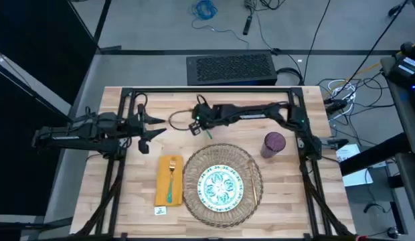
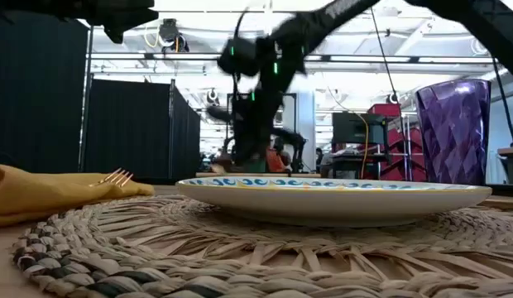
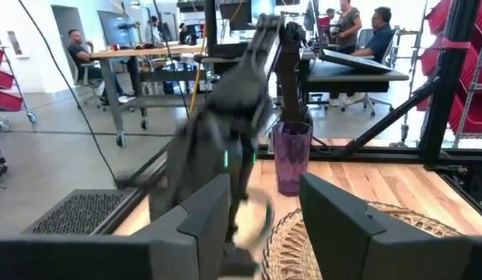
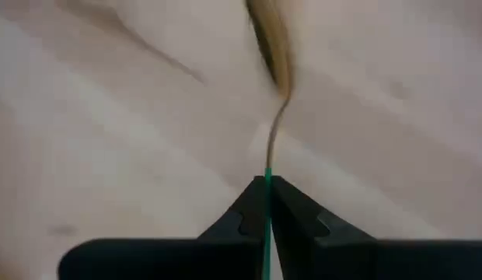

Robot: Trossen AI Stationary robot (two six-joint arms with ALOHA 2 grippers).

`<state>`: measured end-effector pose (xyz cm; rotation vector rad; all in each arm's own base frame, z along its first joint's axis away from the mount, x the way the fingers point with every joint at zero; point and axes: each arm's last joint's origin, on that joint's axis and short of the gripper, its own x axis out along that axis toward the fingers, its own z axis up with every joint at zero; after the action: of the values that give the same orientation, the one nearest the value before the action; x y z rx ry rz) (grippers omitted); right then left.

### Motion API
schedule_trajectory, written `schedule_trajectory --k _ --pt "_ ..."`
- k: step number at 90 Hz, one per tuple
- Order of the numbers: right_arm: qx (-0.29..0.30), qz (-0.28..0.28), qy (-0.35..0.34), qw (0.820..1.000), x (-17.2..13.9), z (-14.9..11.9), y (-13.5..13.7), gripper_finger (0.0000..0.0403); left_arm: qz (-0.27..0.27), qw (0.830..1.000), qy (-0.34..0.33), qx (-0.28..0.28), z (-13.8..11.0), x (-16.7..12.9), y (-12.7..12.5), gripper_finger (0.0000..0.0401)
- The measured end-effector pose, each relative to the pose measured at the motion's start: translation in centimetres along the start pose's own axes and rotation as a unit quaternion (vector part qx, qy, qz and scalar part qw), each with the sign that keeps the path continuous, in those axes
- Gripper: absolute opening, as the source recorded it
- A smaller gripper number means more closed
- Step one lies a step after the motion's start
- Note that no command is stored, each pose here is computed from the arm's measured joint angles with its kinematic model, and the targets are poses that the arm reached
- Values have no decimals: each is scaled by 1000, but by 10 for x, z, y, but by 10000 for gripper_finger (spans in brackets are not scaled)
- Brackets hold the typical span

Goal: Set table place
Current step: Put the green table spoon to the right of the gold table knife on the brown table mat

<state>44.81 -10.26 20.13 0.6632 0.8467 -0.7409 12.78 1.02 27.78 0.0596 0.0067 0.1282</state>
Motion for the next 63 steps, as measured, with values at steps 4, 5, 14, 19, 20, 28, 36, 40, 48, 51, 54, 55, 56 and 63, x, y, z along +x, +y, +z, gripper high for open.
schedule_trajectory --k 4,5,14,19,20,28,36,40,48,51,54,55,56,63 --pt "-9 -3 -2 1000 -12 5 3 1 0 1000 -1 0 0 0 0 141" --pt "-12 -4 -3 1000 -14 6 4 1 0 1000 0 0 0 0 0 141" --pt "-30 -15 -16 999 -43 19 11 1 0 1000 0 0 0 0 0 141" --pt "-38 -10 -29 999 -68 28 16 1 0 1000 -1 0 0 0 0 141" --pt "-40 -10 -32 999 -73 30 16 1 0 1000 -1 0 0 0 0 141" --pt "-56 -27 -36 997 -113 36 20 1 0 1000 0 0 0 0 0 141" --pt "-69 -63 -30 995 -148 33 22 1 0 1000 2 0 0 0 0 141" --pt "-70 -77 -31 994 -171 29 22 1 0 1000 3 0 -1 0 0 141" --pt "-60 -98 -24 993 -217 15 17 1 0 1000 4 0 -1 0 0 141" --pt "-55 -110 -23 992 -231 7 15 1 0 1000 3 0 -1 0 0 141" --pt "-46 -111 -29 992 -241 -1 16 1 0 1000 4 0 -1 0 0 141" --pt "-43 -108 -33 993 -244 -3 17 1 0 1000 4 0 -1 0 0 141" --pt "-42 -102 -37 993 -247 -5 19 1 0 1000 4 0 -1 0 0 141" --pt "-42 -68 -54 995 -271 -23 26 0 0 1000 3 -1 -1 0 0 141"
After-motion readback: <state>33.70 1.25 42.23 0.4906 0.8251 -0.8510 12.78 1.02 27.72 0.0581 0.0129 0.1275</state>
